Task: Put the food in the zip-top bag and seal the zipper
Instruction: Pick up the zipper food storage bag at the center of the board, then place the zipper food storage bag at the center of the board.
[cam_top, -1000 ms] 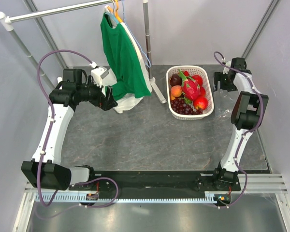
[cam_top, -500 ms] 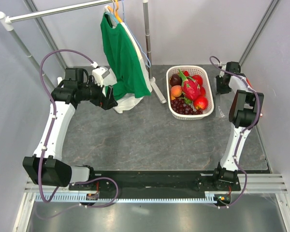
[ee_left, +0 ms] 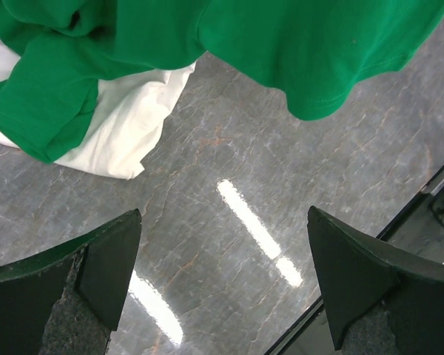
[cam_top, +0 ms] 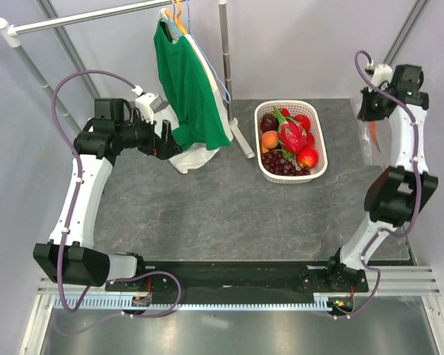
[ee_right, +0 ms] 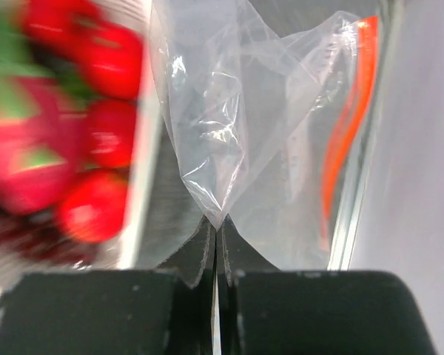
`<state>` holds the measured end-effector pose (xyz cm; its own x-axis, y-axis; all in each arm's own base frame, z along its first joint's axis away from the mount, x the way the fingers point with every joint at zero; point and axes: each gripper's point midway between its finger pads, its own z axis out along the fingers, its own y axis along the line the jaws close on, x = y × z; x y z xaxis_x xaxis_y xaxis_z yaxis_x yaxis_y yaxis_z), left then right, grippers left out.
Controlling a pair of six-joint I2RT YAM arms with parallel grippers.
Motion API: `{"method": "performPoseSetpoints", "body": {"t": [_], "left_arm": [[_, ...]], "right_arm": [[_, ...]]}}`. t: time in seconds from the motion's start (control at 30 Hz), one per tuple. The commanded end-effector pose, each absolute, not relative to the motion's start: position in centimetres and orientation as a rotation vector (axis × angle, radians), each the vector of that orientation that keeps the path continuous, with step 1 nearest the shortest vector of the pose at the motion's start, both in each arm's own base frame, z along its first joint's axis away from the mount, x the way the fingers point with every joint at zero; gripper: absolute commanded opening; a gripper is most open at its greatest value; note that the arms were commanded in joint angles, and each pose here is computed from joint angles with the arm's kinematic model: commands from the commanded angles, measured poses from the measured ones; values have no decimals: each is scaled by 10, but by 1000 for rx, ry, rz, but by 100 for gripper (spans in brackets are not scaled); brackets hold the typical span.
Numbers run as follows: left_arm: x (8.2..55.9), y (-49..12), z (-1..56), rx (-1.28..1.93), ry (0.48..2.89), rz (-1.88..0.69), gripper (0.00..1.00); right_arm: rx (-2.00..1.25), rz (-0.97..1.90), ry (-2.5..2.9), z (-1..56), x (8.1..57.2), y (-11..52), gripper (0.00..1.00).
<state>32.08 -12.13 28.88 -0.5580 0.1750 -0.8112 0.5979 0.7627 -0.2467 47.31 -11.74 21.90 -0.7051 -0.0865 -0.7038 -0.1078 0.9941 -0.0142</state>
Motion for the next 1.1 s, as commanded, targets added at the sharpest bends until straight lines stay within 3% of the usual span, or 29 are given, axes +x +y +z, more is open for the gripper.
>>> {"method": "performPoseSetpoints", "body": {"t": [0.0, 0.2, 0.43, 0.5, 0.53, 0.6, 0.63, 0.83, 1.07], "left_arm": [[316, -123, 327, 466, 2033, -718, 100], [320, -100, 329, 342, 2036, -716, 100], [322, -88, 321, 318, 2050, -672, 100], [324, -87, 317, 311, 2062, -675, 100], [324, -87, 315, 310, 2067, -678, 100], [323, -88, 309, 307, 2082, -691, 100], [322, -89, 307, 339, 2077, -691, 100], [291, -112, 305, 573, 1966, -819, 100], [263, -135, 295, 827, 1770, -862, 100]], "right_arm": [[-598, 303, 2157, 311, 408, 5, 0], [-930, 407, 2108, 283, 335, 118, 0], [-1209, 347, 2121, 185, 288, 192, 3], [-1247, 321, 2126, 154, 288, 210, 19], [-1244, 317, 2099, 149, 294, 220, 44], [-1308, 334, 2117, 128, 290, 236, 75], [-1320, 357, 2124, 125, 290, 239, 98], [-1335, 491, 2001, 182, 279, 247, 98], [-1214, 473, 2075, 207, 318, 166, 96]]}}
